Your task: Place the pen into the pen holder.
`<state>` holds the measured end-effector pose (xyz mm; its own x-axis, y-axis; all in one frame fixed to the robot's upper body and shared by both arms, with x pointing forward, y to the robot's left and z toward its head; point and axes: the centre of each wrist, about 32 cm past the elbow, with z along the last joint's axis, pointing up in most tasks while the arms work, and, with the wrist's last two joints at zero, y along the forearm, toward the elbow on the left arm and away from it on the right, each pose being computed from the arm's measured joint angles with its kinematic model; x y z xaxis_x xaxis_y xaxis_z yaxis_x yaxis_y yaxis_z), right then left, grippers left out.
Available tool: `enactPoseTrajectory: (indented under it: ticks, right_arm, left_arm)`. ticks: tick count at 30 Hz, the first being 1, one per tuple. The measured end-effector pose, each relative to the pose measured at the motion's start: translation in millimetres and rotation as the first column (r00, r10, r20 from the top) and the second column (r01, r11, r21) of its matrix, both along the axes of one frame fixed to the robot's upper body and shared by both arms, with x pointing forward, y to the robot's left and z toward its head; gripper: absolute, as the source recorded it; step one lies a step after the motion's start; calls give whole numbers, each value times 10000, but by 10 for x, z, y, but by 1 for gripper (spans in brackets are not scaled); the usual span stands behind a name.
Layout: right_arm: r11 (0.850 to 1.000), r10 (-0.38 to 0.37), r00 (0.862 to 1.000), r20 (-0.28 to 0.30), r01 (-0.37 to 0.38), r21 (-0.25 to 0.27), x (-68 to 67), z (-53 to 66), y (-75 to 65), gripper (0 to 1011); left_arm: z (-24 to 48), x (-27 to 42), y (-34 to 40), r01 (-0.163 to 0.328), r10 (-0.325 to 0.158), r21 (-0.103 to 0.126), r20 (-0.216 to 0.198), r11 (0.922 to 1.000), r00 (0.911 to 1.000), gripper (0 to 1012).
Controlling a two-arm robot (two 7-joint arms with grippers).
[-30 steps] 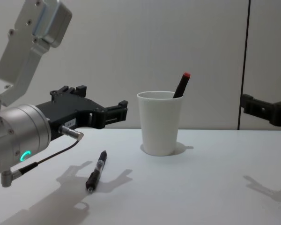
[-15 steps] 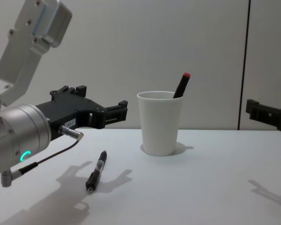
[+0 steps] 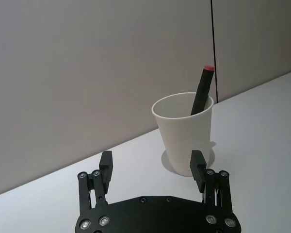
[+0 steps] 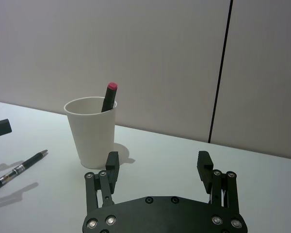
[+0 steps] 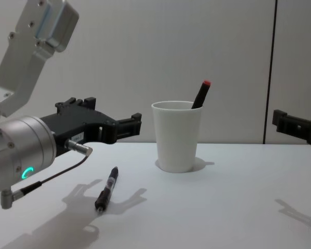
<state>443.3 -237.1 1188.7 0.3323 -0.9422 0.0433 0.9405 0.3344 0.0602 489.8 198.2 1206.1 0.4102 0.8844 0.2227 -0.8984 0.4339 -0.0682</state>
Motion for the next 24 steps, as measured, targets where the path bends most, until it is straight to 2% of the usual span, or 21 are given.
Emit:
enactPoseTrajectory:
  ticks: [8,10,12,16,17,19,21,24]
  right_arm:
    - [10000,2,10000,2,-2,1,0,0,0,1001]
    - [10000,2,10000,2,-2,1,0,0,0,1001]
    - [10000,3,10000,2,-3,2,0,0,0,1001]
    - [10000,4,10000,1,-4,0,0,0,0,1001]
    - [10000,3,10000,2,-3,1,0,0,0,1001]
    - [10000,4,10000,2,-4,1,0,0,0,1001]
    - [10000,4,10000,2,-4,0,0,0,0,1001]
    - [10000,3,10000,1,-3,1,0,0,0,1001]
  left_arm:
    - [39,-55,-7,4,-12,-131,-633,9999,9980,1003]
    - [61,-78,-11,3,-18,-152,-967,9999,9953,1004]
    - [75,-91,-13,7,-26,-168,-1125,9999,9937,1003]
    - [114,-125,-22,-8,-22,-176,-1688,9998,9856,1003]
    - [114,-125,-22,-8,-22,-176,-1688,9998,9856,1003]
    - [138,-145,-27,-29,-6,-168,-2041,9999,9789,1003]
    - [146,-151,-28,-33,-5,-172,-2118,9998,9773,1003]
    - [180,-172,-39,-73,29,-158,-2581,9998,9661,1003]
